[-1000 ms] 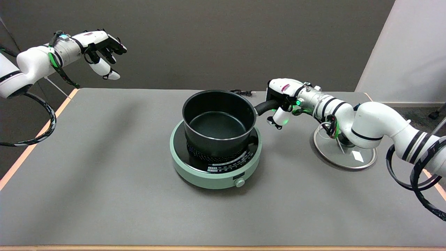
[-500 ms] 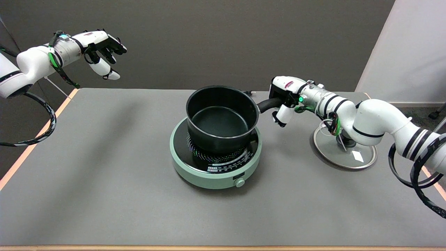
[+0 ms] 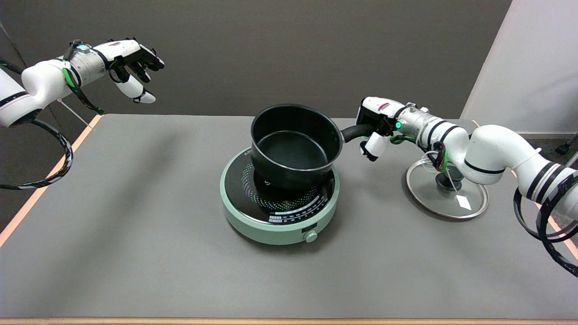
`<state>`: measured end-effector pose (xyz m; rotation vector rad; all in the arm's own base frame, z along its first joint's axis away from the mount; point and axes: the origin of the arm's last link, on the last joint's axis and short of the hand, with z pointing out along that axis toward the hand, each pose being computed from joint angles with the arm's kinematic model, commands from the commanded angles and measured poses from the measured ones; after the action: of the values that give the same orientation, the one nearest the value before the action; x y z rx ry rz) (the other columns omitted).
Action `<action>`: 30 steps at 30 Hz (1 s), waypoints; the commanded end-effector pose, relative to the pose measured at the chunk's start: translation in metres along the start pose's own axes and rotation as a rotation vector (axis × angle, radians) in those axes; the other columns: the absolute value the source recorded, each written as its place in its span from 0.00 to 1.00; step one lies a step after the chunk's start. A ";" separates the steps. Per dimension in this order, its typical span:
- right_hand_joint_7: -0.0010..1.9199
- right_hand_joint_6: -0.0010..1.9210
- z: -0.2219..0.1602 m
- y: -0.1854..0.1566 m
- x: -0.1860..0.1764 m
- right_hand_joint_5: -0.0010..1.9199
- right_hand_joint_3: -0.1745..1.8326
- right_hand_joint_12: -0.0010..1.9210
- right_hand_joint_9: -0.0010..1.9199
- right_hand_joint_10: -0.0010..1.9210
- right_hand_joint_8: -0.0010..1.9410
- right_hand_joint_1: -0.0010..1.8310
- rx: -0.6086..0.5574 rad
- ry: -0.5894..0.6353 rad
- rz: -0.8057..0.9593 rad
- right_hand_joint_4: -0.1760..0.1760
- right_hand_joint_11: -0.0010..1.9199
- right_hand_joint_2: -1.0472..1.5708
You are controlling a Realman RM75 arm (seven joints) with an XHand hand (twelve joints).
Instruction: Pick up the pot.
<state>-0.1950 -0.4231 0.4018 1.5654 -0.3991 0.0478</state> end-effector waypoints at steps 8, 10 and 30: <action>0.88 0.88 0.001 0.037 0.005 0.88 0.49 0.88 0.88 0.88 0.87 0.67 -0.006 -0.032 0.054 0.22 0.88 0.55; 0.88 0.88 0.002 0.039 0.005 0.88 0.53 0.88 0.88 0.88 0.87 0.63 -0.008 -0.032 0.054 0.25 0.88 0.55; 0.89 0.89 0.002 0.046 0.006 0.89 0.37 0.89 0.89 0.89 0.88 0.57 -0.021 -0.034 0.069 0.24 0.89 0.80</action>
<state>-0.2010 -0.4257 0.4395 1.5407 -0.4642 0.0671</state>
